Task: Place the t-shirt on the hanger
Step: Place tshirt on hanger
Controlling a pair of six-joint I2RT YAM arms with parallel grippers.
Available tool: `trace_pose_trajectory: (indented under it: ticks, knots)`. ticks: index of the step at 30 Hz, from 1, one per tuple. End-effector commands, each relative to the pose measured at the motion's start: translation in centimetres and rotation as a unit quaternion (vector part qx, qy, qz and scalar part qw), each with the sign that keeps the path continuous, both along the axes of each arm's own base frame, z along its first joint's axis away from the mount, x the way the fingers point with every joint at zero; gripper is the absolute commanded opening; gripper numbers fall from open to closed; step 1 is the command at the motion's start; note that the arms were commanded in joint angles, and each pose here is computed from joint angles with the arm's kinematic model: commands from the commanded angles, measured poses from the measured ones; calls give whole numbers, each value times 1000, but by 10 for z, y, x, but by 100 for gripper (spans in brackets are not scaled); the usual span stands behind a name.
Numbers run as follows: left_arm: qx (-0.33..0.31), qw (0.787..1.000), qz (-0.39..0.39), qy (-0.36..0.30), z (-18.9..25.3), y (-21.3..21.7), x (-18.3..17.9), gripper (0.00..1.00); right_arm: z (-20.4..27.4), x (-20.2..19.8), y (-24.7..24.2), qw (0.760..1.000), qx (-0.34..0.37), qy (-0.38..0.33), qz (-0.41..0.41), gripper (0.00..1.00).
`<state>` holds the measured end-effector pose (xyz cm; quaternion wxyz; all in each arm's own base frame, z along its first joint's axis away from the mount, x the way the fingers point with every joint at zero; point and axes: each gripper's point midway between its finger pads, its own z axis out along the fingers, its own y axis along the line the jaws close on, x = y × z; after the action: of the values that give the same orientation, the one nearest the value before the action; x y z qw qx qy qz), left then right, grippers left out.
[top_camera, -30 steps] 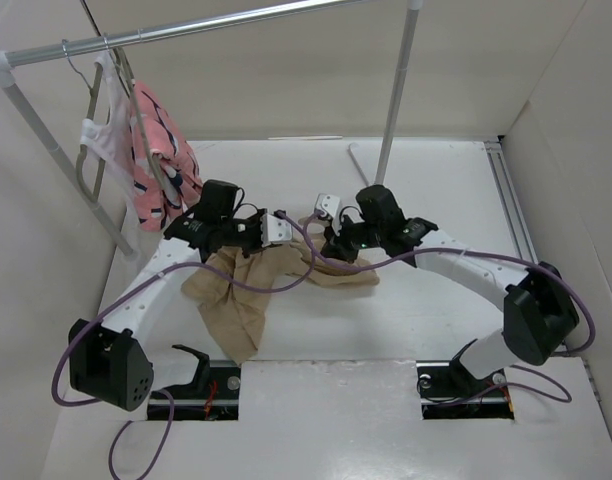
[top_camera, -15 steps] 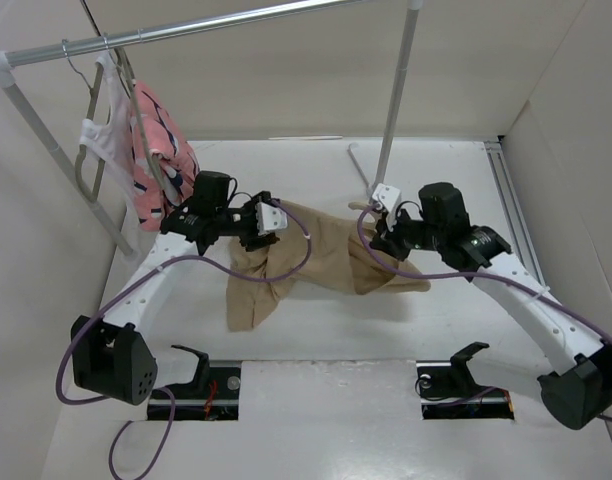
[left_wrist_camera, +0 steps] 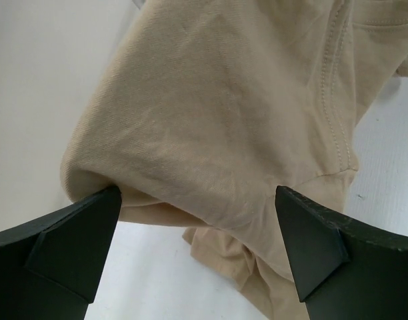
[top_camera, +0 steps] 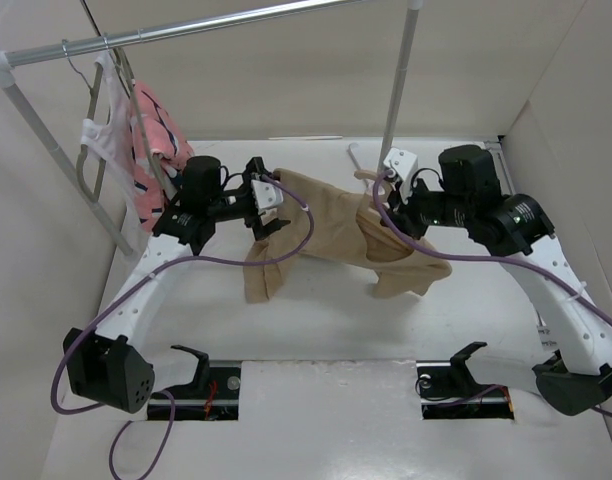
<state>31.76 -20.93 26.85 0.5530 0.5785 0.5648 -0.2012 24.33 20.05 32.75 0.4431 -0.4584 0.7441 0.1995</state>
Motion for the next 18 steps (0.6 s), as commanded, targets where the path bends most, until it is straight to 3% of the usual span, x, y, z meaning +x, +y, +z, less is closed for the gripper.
trace_pose_trajectory:
  ticks: [1, 4, 6, 11, 18]
  knots:
    - [-10, 1000, 15, -22, 18, 2, 1, 100, 27, -13, 9, 999, 31, -10, 23, 0]
    - [19, 999, -4, 47, -13, 4, -17, 100, 38, -11, 6, 999, 41, -15, 7, 0]
    - [30, 997, -62, 45, -18, -5, -39, 100, 44, -10, 7, 999, 48, -21, 5, 0]
    - [65, 988, -115, 75, -51, -24, -82, 100, 59, -6, 12, 997, 73, -27, -5, 0]
    - [77, 995, -7, 66, -71, -27, -55, 97, 66, -7, 35, 995, 98, -29, 15, 0]
